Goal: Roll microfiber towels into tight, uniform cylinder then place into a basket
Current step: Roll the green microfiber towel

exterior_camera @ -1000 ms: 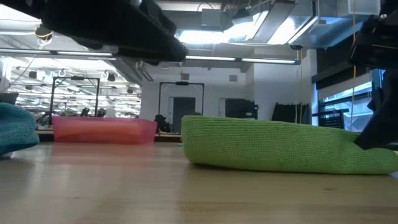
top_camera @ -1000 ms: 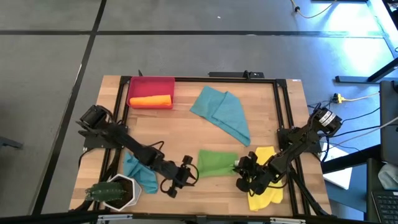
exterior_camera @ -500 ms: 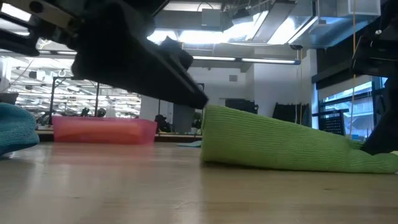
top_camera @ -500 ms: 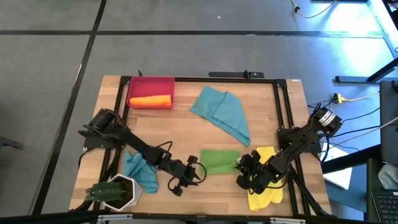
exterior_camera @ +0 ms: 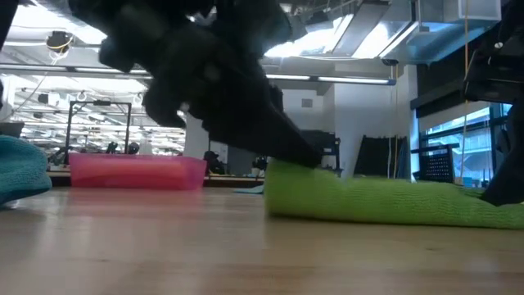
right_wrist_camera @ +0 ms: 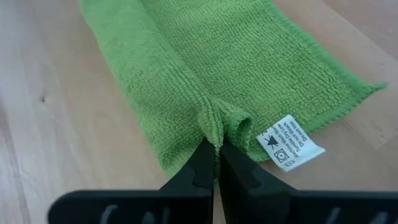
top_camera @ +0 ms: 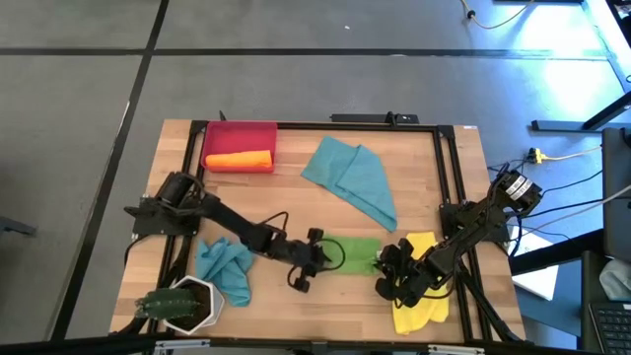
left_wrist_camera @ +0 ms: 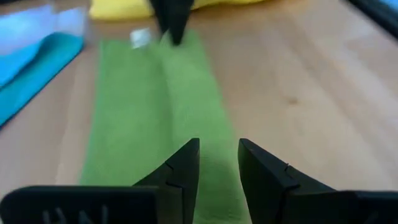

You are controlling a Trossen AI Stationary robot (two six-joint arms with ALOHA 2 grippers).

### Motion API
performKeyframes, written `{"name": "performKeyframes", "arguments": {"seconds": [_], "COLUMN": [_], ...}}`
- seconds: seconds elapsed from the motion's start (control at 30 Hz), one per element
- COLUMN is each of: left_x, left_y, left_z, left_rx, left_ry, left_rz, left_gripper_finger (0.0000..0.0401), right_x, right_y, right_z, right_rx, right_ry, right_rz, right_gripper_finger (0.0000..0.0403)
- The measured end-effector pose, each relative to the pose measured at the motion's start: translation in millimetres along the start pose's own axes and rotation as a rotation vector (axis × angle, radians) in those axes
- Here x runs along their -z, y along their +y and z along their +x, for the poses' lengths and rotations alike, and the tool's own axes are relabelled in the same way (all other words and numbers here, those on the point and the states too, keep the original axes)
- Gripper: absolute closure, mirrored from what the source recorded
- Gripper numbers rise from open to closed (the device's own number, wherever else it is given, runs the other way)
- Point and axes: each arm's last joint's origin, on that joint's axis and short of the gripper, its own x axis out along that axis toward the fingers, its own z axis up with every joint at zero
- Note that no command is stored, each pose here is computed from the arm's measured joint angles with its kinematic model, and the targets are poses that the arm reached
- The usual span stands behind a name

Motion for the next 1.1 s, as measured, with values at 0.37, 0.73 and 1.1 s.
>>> {"name": "performKeyframes", "arguments": {"seconds": [0.37,0.73,1.1], "left_x": [19,23,24], "left_y": [10,12,11], "left_z": [11,15,15], "left_rx": [-0.015,-0.016,-0.018], "left_ry": [0.108,0.117,0.123], "left_rz": [-0.027,-0.051,-0.053], "left_gripper_finger": [0.03,0.03,0.03], "right_x": [0,-12,-40], "right_y": [-1,13,52], "right_z": [0,-12,-45], "right_rx": [0.015,0.078,0.08], "right_ry": [-0.003,0.034,-0.031], "right_rz": [-0.047,-0.323,-0.468], "right_gripper_finger": [0.0379,0.0294,0.0213]}}
